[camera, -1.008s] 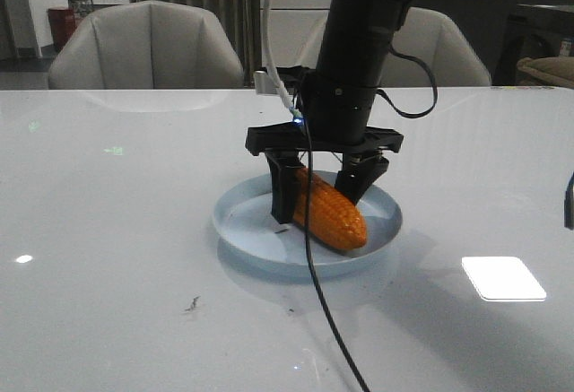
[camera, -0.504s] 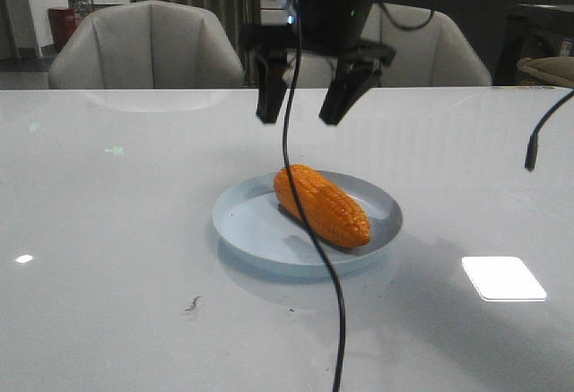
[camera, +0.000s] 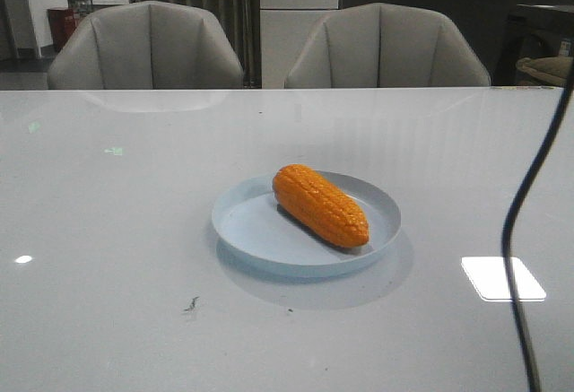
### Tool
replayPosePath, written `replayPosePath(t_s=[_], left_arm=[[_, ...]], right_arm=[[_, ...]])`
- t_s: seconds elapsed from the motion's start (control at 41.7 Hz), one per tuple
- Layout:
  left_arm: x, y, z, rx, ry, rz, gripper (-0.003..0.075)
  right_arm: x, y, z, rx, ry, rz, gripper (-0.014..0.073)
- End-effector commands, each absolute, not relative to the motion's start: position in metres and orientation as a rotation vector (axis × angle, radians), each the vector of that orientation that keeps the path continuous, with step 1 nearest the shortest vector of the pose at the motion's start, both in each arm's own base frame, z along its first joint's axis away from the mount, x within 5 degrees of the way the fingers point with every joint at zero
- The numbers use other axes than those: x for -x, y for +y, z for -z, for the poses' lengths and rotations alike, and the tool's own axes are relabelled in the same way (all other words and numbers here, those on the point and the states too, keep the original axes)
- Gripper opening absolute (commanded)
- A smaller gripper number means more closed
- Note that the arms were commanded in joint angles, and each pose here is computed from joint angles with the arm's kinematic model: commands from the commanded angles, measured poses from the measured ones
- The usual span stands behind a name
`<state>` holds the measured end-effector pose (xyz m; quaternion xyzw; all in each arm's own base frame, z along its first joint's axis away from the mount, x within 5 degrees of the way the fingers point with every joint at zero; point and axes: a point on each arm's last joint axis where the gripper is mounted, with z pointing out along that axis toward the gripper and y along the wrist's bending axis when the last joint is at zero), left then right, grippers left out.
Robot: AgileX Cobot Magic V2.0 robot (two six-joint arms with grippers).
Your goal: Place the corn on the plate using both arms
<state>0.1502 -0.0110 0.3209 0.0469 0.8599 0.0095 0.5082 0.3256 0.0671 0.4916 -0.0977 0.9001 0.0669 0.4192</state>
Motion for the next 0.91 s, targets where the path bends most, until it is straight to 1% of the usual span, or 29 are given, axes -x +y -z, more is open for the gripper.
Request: replayPosePath(t_s=[0.0,0.048,0.144,0.168,0.216,0.288,0.408,0.504,0.624,0.768,0.888], left_arm=[[-0.153,-0.012,-0.337,-0.111,1.970,-0.008,0.0372],[-0.153,-0.012,-0.337,-0.111,1.970,-0.008,0.0372],[-0.153,-0.012,-0.337,-0.111,1.970,-0.008,0.0372],[-0.153,-0.012,-0.337,-0.111,1.970,-0.008,0.0372],[-0.153,-0.012,-0.337,-0.111,1.970,-0.008,0.0372],[-0.153,-0.012,-0.337,-0.111,1.970,-0.008,0.0372],[-0.153,-0.012,-0.337,-0.111,1.970,-0.008,0.0372],[-0.153,-0.012,-0.337,-0.111,1.970,-0.008,0.0372],[-0.153,-0.012,-0.337,-0.111,1.970,-0.008,0.0372],[-0.153,-0.013,-0.337,-0.111,1.963,-0.007,0.0372],[-0.153,-0.013,-0.337,-0.111,1.963,-0.007,0.0370]], right_arm=[[-0.279,0.049,-0.529,0.196,2.060,-0.139,0.0602],[-0.270,0.044,-0.527,0.182,2.038,-0.133,0.0602],[-0.252,0.039,-0.502,0.170,2.013,-0.109,0.0602],[-0.245,0.037,-0.487,0.167,2.018,-0.100,0.0602],[-0.237,0.035,-0.471,0.153,1.997,-0.097,0.0602],[-0.220,0.030,-0.437,0.109,1.997,-0.103,0.0602],[-0.193,0.018,-0.388,-0.001,2.083,-0.115,0.0602],[-0.175,0.011,-0.360,-0.035,2.143,-0.091,0.0602],[-0.159,0.008,-0.343,-0.051,2.147,-0.083,0.0602],[-0.156,0.007,-0.345,-0.050,2.108,-0.085,0.0602],[-0.155,0.007,-0.345,-0.050,2.117,-0.085,0.0602]])
